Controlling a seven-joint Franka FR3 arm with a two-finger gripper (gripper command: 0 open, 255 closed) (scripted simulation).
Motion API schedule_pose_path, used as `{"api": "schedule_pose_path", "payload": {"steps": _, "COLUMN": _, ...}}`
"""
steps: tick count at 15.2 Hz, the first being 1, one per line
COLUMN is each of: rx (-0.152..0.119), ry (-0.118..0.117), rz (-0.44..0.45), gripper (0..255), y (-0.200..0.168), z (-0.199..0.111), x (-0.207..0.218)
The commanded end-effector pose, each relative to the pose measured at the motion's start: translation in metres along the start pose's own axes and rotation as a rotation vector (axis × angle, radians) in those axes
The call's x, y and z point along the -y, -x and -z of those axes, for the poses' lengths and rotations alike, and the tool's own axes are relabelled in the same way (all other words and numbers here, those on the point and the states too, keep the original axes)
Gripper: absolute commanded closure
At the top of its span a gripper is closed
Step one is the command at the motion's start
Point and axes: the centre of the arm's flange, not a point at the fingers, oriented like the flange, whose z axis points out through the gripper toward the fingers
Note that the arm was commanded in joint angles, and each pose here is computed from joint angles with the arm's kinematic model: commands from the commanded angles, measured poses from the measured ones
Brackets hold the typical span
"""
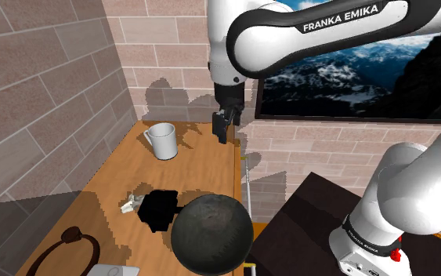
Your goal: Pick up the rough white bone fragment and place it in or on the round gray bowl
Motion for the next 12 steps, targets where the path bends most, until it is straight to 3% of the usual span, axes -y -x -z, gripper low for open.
{"api": "schedule_pose_path", "payload": {"steps": 1, "rx": -0.007, "ry": -0.007, "rz": 0.015, "gripper": 0, "y": -0.017, "z": -0.007, "x": 0.02}}
{"api": "schedule_pose_path", "payload": {"steps": 12, "rx": -0.042, "ry": -0.04, "rz": 0.097, "gripper": 0, "y": -0.1, "z": -0.035, "x": 0.127}}
